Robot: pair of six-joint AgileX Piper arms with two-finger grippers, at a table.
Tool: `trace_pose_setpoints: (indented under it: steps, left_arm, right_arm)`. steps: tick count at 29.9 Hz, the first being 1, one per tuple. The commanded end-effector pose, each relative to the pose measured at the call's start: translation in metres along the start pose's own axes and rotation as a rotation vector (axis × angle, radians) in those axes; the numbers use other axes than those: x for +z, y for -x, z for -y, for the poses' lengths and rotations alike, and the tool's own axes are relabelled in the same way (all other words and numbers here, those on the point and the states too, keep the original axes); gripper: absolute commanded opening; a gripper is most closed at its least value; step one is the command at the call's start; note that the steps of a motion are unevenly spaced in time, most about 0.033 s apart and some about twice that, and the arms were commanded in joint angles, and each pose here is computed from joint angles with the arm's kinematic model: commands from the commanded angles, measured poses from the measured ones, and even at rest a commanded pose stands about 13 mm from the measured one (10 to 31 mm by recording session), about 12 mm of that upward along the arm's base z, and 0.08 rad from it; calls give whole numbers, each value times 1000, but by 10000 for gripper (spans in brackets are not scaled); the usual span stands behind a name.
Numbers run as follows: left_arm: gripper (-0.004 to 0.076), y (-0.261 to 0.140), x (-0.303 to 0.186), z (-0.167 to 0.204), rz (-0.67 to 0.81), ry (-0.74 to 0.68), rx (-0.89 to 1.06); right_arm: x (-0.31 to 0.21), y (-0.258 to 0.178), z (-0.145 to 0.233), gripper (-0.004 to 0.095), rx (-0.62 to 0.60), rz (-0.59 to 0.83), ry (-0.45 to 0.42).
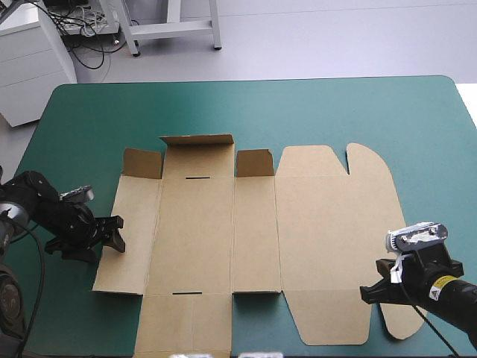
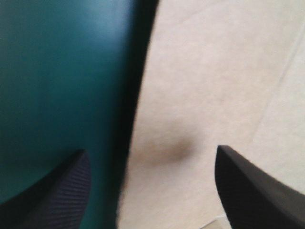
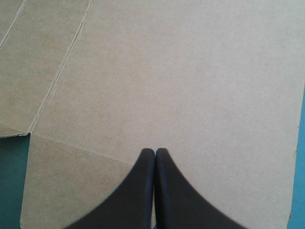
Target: Fold the box
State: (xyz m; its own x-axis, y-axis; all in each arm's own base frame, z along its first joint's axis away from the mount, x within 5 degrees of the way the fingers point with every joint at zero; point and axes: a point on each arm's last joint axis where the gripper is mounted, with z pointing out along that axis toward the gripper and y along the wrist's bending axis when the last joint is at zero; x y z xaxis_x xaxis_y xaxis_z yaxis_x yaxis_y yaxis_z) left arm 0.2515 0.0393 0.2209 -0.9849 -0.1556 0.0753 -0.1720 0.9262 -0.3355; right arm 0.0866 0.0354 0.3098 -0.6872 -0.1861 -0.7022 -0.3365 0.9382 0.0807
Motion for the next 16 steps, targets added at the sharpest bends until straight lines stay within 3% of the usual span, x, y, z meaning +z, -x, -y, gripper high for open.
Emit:
trace_pose_setpoints:
  steps: [1, 10, 16]
  left_arm:
    - [521, -7, -12, 17, -7, -140, 23]
    - [521, -18, 6, 22, -67, -208, 6]
    - [505, -25, 11, 33, -52, -328, 33]
  right_arm:
    - [-5, 9, 0, -23, -11, 61, -2]
    - [-5, 9, 0, -23, -11, 57, -1]
    - [-5, 9, 0, -24, -13, 62, -5]
